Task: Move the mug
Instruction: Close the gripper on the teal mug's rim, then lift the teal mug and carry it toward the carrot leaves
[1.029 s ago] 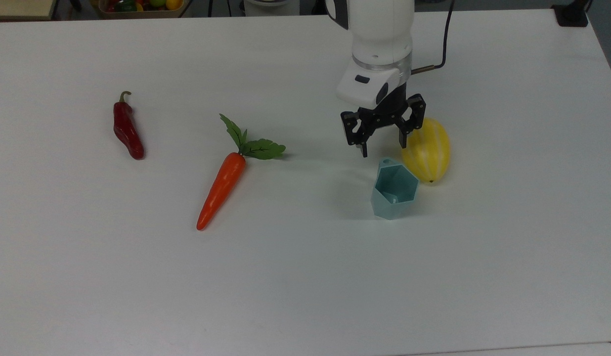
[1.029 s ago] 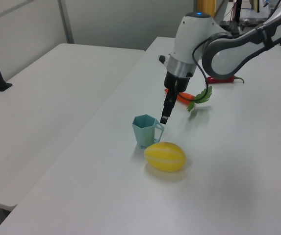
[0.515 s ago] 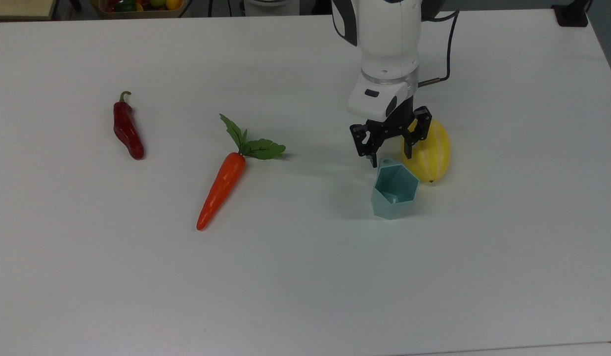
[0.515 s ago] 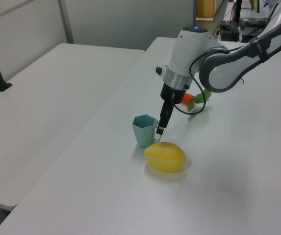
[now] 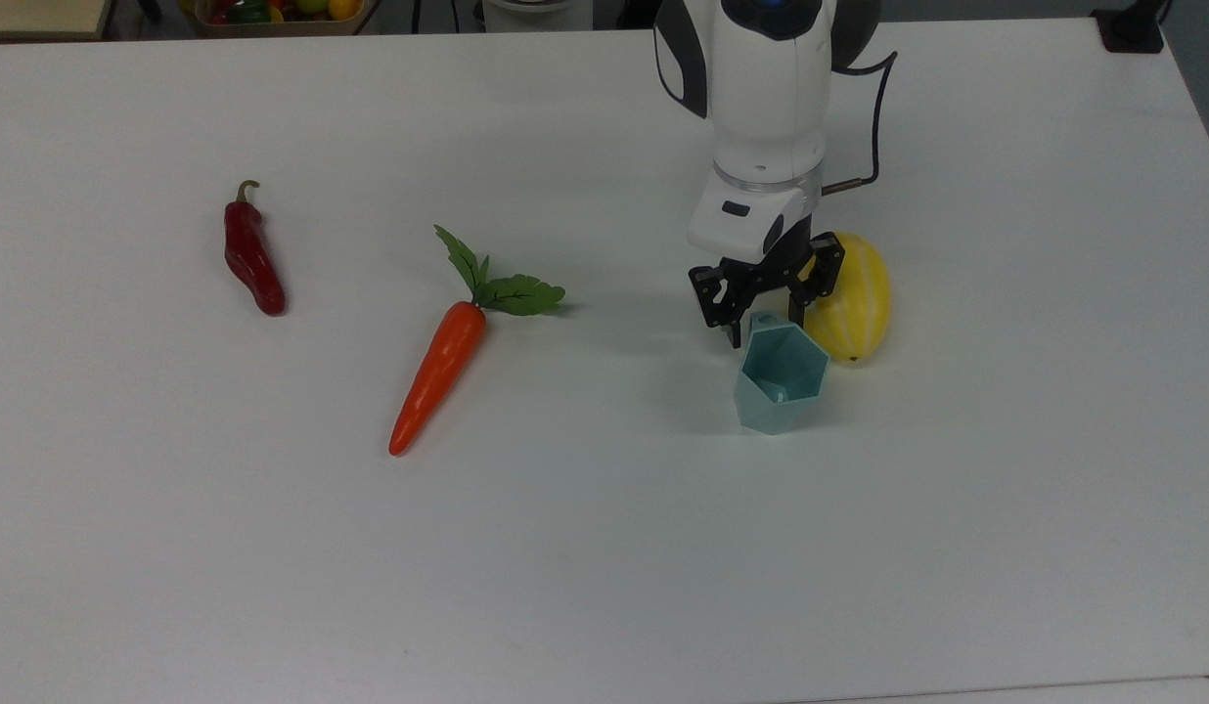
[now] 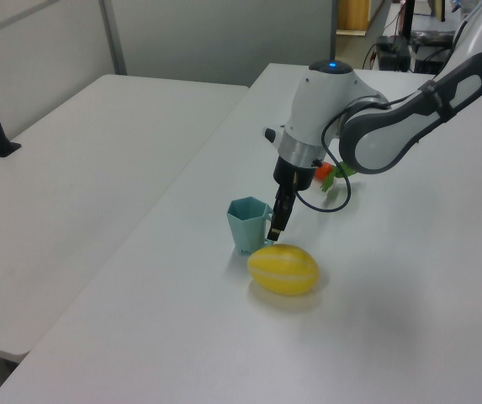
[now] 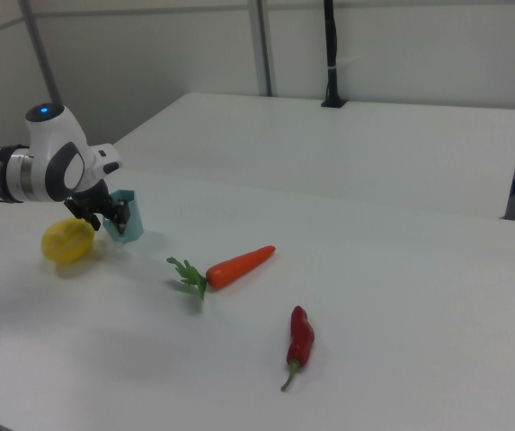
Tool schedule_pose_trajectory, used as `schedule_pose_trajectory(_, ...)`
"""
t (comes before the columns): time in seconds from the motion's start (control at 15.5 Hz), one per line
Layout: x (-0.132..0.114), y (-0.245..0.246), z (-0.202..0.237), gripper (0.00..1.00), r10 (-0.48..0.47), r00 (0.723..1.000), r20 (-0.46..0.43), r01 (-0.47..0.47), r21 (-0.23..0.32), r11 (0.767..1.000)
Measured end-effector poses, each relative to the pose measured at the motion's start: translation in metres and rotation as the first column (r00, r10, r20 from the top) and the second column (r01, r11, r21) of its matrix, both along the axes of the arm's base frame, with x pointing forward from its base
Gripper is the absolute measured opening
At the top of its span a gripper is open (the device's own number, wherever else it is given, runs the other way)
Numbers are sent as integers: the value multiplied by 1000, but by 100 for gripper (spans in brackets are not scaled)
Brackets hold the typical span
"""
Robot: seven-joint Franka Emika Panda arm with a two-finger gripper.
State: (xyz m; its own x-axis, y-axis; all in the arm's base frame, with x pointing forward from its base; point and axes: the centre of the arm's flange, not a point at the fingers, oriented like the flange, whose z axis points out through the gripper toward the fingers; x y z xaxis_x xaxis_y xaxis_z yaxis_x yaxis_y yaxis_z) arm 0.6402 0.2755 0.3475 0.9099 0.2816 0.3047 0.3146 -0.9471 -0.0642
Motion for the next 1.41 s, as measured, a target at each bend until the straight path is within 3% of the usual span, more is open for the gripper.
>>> schedule_pose_trajectory(0.26, 1, 0, -10, 60, 9, 1000, -4, -9, -15, 1000)
schedule_pose_trajectory(0.39, 1, 0, -10, 42, 11, 1000, -3, -11, -18, 1000)
schedule_pose_trajectory(0.51, 1, 0, -10, 40, 12, 1000, -3, -12, -19, 1000)
schedule_pose_trajectory(0.64, 1, 0, -11, 25, 13, 1000, -2, -14, -21, 1000)
schedule_pose_trajectory(1.16, 3, -1, -9, 25, 28, 1000, 12, -27, -41, 999)
schedule_pose_trajectory(1.41, 10, -5, 20, 24, 17, 998, 59, -16, -24, 1000)
